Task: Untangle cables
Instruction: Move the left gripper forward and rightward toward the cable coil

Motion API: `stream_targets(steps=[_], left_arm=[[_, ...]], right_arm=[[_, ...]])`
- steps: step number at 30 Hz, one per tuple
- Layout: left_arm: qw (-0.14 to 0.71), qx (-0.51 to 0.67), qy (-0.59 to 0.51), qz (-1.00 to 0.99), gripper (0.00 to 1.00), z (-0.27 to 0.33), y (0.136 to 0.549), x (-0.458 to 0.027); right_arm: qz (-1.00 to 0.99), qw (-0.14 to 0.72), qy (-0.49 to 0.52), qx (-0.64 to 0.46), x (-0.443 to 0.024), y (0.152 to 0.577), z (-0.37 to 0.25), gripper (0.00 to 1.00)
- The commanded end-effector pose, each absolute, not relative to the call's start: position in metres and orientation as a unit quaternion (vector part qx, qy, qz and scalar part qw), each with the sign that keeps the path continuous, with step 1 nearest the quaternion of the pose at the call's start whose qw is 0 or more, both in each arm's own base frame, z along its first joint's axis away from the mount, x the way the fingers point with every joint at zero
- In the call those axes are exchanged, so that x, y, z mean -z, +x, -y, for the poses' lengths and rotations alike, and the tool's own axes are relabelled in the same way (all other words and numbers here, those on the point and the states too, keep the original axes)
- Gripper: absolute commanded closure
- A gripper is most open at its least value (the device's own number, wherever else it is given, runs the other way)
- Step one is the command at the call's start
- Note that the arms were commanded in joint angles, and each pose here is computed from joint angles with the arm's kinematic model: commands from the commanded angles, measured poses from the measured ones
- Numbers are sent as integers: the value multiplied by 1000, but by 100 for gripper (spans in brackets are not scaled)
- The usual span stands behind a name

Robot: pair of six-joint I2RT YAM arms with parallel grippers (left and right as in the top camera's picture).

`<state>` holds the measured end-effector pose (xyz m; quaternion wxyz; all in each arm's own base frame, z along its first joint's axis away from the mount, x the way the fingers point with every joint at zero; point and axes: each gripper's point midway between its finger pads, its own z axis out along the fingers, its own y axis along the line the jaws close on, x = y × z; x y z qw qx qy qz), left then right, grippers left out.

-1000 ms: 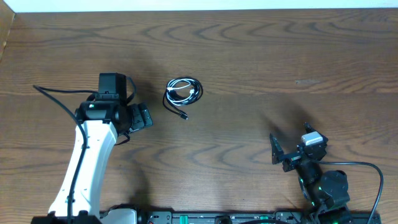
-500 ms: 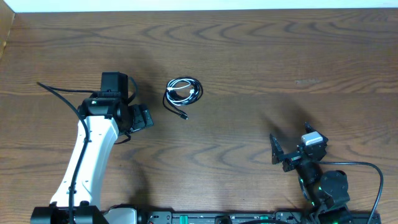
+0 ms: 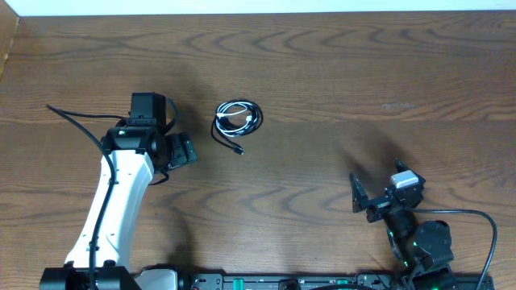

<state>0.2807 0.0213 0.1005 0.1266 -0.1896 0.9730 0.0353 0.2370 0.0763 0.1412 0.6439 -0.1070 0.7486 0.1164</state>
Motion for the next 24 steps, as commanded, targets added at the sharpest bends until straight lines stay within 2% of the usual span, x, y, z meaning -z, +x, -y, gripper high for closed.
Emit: stream_targets(steps=[1,24], left_arm=[[134,-53,-198,-970,2,-28,284,-104],[119,-68,-201,-970,2,-32,283,-95]], right_arm=[[-749,643,-113,-111,-140,237,-77,1],[-749,643,-113,-111,-140,237,-77,1]])
